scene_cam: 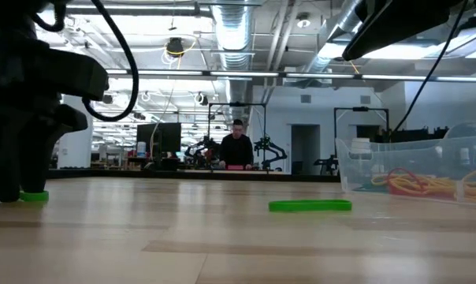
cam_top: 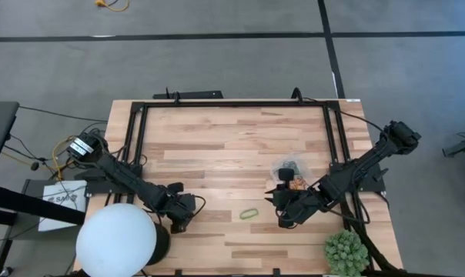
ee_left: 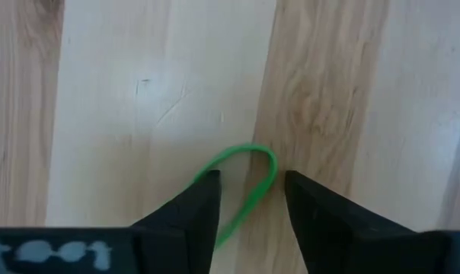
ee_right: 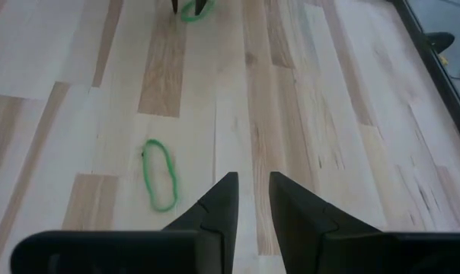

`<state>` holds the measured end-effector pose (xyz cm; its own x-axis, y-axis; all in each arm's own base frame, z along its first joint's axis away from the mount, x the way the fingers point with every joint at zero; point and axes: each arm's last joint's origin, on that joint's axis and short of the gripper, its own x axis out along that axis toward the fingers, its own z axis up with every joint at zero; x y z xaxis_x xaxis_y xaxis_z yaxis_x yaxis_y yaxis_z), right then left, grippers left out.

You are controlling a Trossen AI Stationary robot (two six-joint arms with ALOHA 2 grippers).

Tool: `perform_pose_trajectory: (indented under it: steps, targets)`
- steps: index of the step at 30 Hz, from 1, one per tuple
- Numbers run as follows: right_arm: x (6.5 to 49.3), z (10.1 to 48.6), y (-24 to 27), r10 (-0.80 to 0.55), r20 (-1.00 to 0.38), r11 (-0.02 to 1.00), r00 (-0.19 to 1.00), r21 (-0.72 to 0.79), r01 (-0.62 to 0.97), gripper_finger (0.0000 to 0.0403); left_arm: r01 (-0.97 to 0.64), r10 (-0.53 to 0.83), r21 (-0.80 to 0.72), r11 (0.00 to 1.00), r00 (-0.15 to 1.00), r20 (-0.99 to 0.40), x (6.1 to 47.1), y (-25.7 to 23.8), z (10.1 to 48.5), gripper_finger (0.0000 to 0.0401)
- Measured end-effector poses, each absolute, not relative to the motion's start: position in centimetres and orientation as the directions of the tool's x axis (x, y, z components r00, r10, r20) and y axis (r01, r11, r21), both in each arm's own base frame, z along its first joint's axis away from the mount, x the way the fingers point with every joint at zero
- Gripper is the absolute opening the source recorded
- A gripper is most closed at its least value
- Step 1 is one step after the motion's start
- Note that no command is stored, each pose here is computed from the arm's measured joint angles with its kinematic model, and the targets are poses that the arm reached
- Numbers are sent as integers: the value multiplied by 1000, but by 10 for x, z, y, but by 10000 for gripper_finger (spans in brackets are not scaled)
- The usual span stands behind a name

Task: Pick and place items into bin
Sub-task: Put the green rubber band into the transparent bin

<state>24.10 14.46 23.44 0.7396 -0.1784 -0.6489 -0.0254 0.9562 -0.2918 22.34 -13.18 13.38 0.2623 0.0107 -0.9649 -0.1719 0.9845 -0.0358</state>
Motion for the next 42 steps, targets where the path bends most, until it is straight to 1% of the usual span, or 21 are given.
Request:
perform_pose_trajectory:
  steps: [5, 9, 12, 16, 17, 19, 22, 24, 26, 27, 30, 35, 38, 42]
  targets:
    - [241, 234, 145, -178, -649, 956, 740, -292, -25, 71, -140, 29, -10, 990, 268, -963, 220, -129, 129, 134]
    - [241, 234, 145, -179, -649, 956, 740, -292, -25, 71, -96, 28, 0, 995, 295, -955, 222, -130, 129, 113]
    - [242, 234, 144, -182, -648, 956, 739, -292, -21, 71, -27, 16, 8, 1000, 321, -947, 225, -132, 129, 78]
    - [244, 235, 140, -190, -643, 962, 742, -274, 9, 71, 47, 7, 27, 999, 371, -929, 229, -133, 130, 15]
    - [246, 235, 139, -193, -641, 965, 743, -260, 27, 71, 49, 11, 33, 998, 387, -922, 230, -134, 130, 8]
    - [253, 233, 136, -203, -631, 968, 749, -245, 56, 71, 39, 29, 49, 998, 417, -908, 233, -135, 132, 7]
    - [262, 233, 128, -216, -611, 966, 761, -246, 77, 71, 15, 62, 80, 997, 498, -865, 242, -134, 137, 4]
    - [272, 229, 122, -210, -616, 969, 759, -234, 78, 71, 29, 44, 72, 997, 549, -834, 249, -135, 140, 2]
    - [279, 218, 117, -190, -652, 969, 734, -245, 33, 71, 64, 12, 64, 996, 608, -794, 257, -135, 144, 2]
    - [286, 216, 116, -166, -646, 972, 745, -236, 12, 71, 80, 1, 67, 995, 636, -772, 261, -135, 146, 2]
    - [302, 200, 112, -108, -664, 966, 740, -246, -80, 71, 85, 30, 123, 989, 691, -723, 270, -129, 152, 1]
    - [326, 182, 105, -40, -629, 950, 776, -266, -166, 71, 66, 61, 163, 984, 744, -666, 282, -120, 161, 0]
    - [337, 174, 101, 31, -643, 946, 765, -229, -231, 71, 53, 77, 176, 983, 750, -656, 286, -113, 162, 0]
    - [357, 173, 99, 67, -636, 950, 769, -196, -245, 71, 31, 89, 170, 985, 752, -653, 289, -106, 162, 0]
